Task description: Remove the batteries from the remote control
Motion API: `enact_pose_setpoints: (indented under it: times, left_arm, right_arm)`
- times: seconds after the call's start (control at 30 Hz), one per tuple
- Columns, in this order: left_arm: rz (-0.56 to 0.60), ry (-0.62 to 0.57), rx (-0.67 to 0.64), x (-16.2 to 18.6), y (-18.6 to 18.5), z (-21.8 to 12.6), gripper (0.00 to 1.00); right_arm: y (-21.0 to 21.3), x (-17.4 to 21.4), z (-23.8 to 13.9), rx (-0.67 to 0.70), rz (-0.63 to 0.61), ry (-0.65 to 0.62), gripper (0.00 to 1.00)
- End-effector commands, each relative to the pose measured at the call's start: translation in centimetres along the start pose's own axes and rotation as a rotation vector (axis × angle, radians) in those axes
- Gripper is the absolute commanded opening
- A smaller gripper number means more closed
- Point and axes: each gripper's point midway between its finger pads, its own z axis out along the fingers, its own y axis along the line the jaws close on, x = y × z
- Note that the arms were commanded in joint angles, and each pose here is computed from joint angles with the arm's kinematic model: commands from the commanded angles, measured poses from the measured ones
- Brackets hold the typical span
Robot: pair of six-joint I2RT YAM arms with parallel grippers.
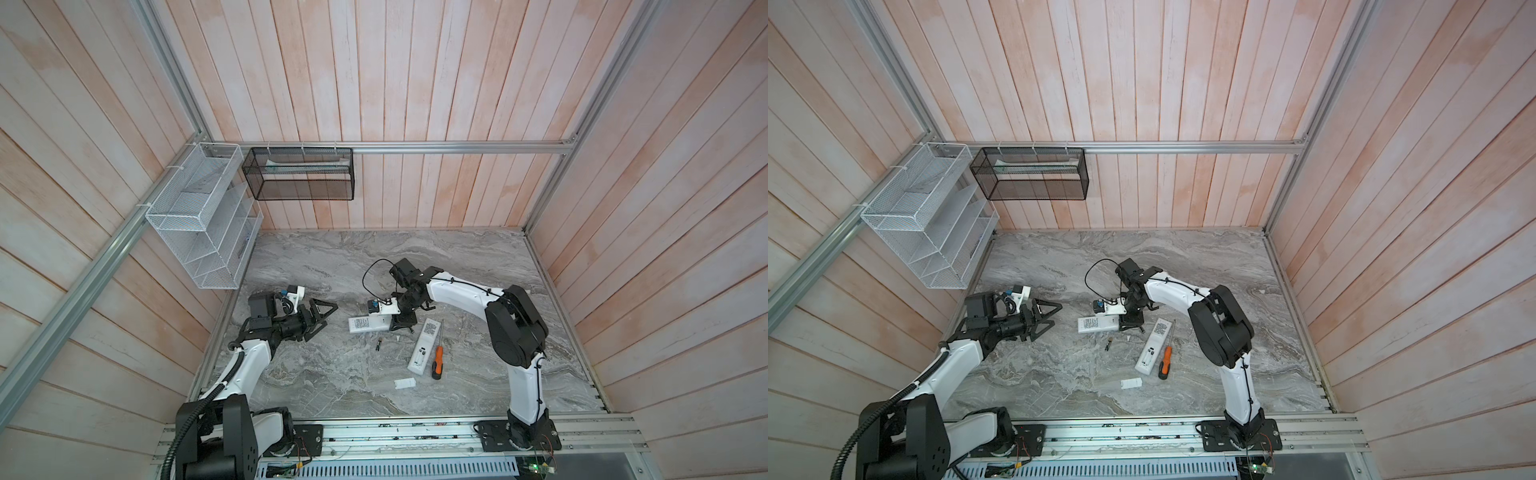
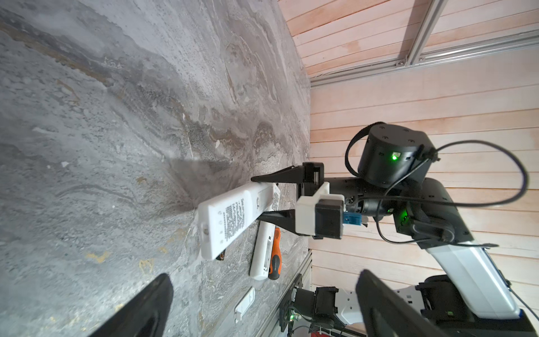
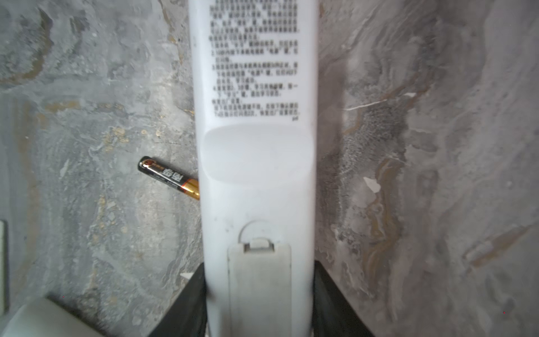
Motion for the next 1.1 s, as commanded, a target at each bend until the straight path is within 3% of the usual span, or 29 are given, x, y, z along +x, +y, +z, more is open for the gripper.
enact_pose_setpoints:
  times: [0.0, 0.3, 0.63, 0.9, 1.07]
  left_arm:
    - [0.038, 0.004, 0.056, 0.1, -1.6, 0.1, 1.0]
    - [0.083, 0.093, 0.074, 1.4, -3.9, 3.1, 0.88]
    - [0.097, 0.129, 0.071, 2.0, -4.7, 4.6, 0.57]
    - [0.117, 0.174, 0.071, 2.9, -5.2, 5.6, 0.39]
    - [0.129, 0.177, 0.06, 2.8, -5.1, 5.7, 0.21]
  right_arm:
    - [-0.4, -2.3, -2.0, 0.045, 0.014, -0.133, 0.45]
    - [1.4, -3.6, -4.9, 0.06, 0.01, -0.236, 0.44]
    - [2.7, -3.9, -6.0, 0.064, 0.012, -0.267, 0.44]
    - [2.7, -3.9, -5.7, 0.055, 0.023, -0.261, 0.44]
    - [2.6, -3.8, -5.6, 0.055, 0.033, -0.259, 0.44]
